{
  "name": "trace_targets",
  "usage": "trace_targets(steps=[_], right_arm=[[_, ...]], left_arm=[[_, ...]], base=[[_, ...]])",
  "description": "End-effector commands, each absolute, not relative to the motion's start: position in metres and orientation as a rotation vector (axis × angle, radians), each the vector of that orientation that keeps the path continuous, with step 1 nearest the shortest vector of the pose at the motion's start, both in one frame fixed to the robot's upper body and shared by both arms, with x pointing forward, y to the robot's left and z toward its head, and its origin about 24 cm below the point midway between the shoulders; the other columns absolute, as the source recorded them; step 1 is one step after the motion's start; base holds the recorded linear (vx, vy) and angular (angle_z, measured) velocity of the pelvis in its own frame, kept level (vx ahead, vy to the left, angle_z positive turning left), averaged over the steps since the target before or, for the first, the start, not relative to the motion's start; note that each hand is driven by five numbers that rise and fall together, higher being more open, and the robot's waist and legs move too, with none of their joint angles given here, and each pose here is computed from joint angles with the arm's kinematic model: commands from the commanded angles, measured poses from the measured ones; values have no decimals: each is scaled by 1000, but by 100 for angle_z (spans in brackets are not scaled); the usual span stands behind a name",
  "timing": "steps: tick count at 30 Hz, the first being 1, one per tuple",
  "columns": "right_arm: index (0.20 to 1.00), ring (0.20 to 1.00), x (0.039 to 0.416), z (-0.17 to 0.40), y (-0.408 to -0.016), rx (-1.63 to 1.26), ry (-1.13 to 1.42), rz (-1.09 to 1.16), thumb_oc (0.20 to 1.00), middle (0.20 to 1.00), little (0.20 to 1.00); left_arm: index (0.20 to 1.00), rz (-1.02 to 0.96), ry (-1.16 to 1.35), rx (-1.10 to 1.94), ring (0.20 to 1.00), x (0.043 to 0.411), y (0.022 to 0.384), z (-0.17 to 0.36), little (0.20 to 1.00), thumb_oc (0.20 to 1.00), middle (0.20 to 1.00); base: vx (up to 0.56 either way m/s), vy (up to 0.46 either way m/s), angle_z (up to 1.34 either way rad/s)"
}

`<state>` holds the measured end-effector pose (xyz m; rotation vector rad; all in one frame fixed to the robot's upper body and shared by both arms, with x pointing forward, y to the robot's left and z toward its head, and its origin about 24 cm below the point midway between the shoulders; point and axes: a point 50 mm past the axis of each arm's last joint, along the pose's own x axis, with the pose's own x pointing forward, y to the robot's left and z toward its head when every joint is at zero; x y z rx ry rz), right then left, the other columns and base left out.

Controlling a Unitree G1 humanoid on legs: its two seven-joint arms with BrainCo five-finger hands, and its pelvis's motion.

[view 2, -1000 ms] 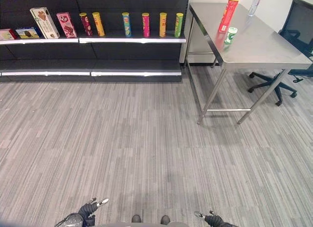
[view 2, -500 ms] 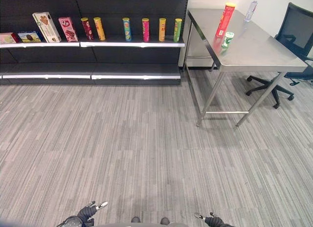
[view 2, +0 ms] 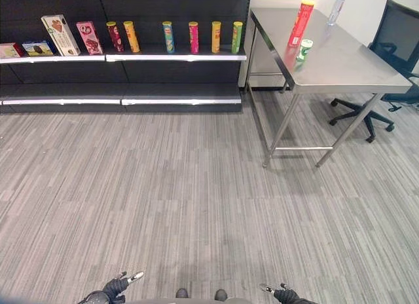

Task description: Put the goods on the table back onto the shelves and tidy them up.

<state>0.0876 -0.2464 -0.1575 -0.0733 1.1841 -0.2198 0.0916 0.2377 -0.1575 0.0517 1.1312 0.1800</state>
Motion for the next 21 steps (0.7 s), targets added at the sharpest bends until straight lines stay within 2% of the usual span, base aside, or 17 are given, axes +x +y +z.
trace_targets(steps=[1, 9, 18, 21], right_arm=[[1000, 1000, 111, -149, -254, -83, 1100, -226, 1000, 1000, 1000], [1000, 1000, 123, -142, -260, -114, 1054, -224, 1000, 1000, 1000], [1000, 1000, 109, -150, -255, -125, 1121, -187, 1000, 1000, 1000], [1000, 1000, 105, -150, -257, -136, 1139, -185, 1000, 1000, 1000]], left_arm=[[1000, 207, 1069, 22, 1000, 115, 237, -152, 1000, 1000, 1000], [1000, 204, 1076, -2, 1000, 110, 230, -155, 1000, 1000, 1000], [1000, 240, 1121, 12, 1000, 95, 240, -157, 1000, 1000, 1000], [1000, 229, 1104, 21, 1000, 100, 243, -155, 1000, 1000, 1000]], base=[[70, -51, -2], [288, 16, -1], [452, 142, -61], [420, 206, -38]])
